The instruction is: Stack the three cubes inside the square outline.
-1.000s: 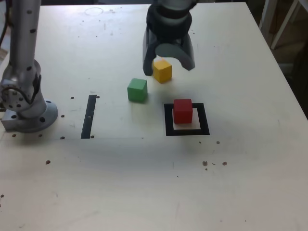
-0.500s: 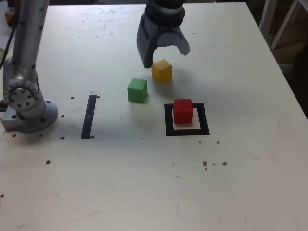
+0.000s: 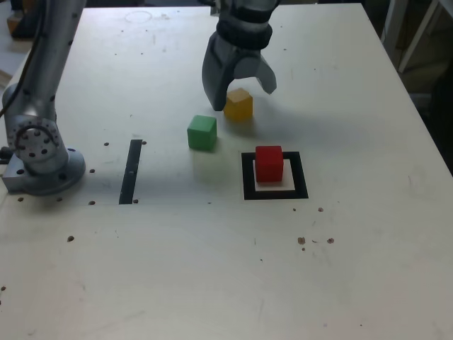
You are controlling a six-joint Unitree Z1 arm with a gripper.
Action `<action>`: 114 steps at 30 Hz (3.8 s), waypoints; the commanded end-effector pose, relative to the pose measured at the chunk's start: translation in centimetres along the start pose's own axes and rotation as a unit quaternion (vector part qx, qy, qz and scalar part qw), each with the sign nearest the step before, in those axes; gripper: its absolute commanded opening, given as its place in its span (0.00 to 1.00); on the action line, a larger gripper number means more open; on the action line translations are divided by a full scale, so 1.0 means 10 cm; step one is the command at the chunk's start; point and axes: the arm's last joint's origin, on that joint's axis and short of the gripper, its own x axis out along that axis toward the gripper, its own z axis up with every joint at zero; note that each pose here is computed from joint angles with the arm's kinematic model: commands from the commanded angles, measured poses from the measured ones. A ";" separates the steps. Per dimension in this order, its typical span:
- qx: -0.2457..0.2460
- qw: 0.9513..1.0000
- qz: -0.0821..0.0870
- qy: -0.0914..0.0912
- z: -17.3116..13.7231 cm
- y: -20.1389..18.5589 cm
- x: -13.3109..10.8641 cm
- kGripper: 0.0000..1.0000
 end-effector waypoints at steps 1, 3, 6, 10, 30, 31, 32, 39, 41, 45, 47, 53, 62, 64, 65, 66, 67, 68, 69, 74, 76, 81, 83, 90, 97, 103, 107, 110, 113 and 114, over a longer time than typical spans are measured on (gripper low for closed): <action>0.001 1.000 -0.004 0.002 0.02 0.00 0.02 0.80; 0.001 1.000 -0.007 0.003 0.03 0.00 0.02 0.69; 0.003 1.000 -0.008 -0.006 0.05 0.00 0.01 0.46; 0.011 1.000 -0.007 -0.019 0.10 0.01 0.00 0.26; 0.035 0.999 -0.015 -0.019 0.06 0.00 -0.04 0.25; 0.038 0.999 -0.016 -0.021 0.06 0.01 -0.05 0.25; 0.042 0.999 -0.016 -0.024 0.05 0.01 -0.07 0.25; 0.091 0.994 -0.006 -0.055 -0.04 -0.09 -0.29 0.25; 0.107 0.992 -0.001 -0.063 -0.08 -0.17 -0.38 0.25; 0.135 0.988 0.005 -0.072 -0.15 -0.39 -0.53 0.25; 0.146 0.986 0.008 -0.074 -0.19 -0.54 -0.59 0.25; 0.164 0.984 0.015 -0.072 -0.31 -0.89 -0.69 0.25; 0.182 0.980 0.024 -0.073 -0.46 -1.34 -0.77 0.25; 0.185 0.980 0.024 -0.072 -0.48 -1.41 -0.76 0.25; 0.186 0.980 0.025 -0.071 -0.48 -1.44 -0.76 0.25; 0.186 0.980 0.025 -0.071 -0.49 -1.47 -0.75 0.25; 0.187 0.980 0.025 -0.070 -0.49 -1.49 -0.75 0.25; 0.188 0.979 0.026 -0.070 -0.49 -1.51 -0.74 0.25; 0.188 0.979 0.026 -0.069 -0.48 -1.53 -0.74 0.25; 0.191 0.979 0.027 -0.066 -0.46 -1.59 -0.71 0.25; 0.191 0.979 0.026 -0.065 -0.44 -1.60 -0.70 0.25; 0.191 0.979 0.026 -0.062 -0.41 -1.62 -0.67 0.25; 0.190 0.980 0.025 -0.060 -0.40 -1.62 -0.66 0.25; 0.189 0.980 0.023 -0.058 -0.39 -1.63 -0.64 0.25; 0.190 0.980 0.024 -0.059 -0.41 -1.64 -0.62 0.82; 0.193 0.979 0.024 -0.060 -0.42 -1.66 -0.61 0.99; 0.194 0.979 0.025 -0.064 -0.45 -1.65 -0.64 0.99; 0.193 0.978 0.030 -0.070 -0.50 -1.62 -0.67 0.99; 0.190 0.978 0.042 -0.079 -0.60 -1.56 -0.73 0.99; 0.189 0.978 0.046 -0.082 -0.64 -1.53 -0.75 1.00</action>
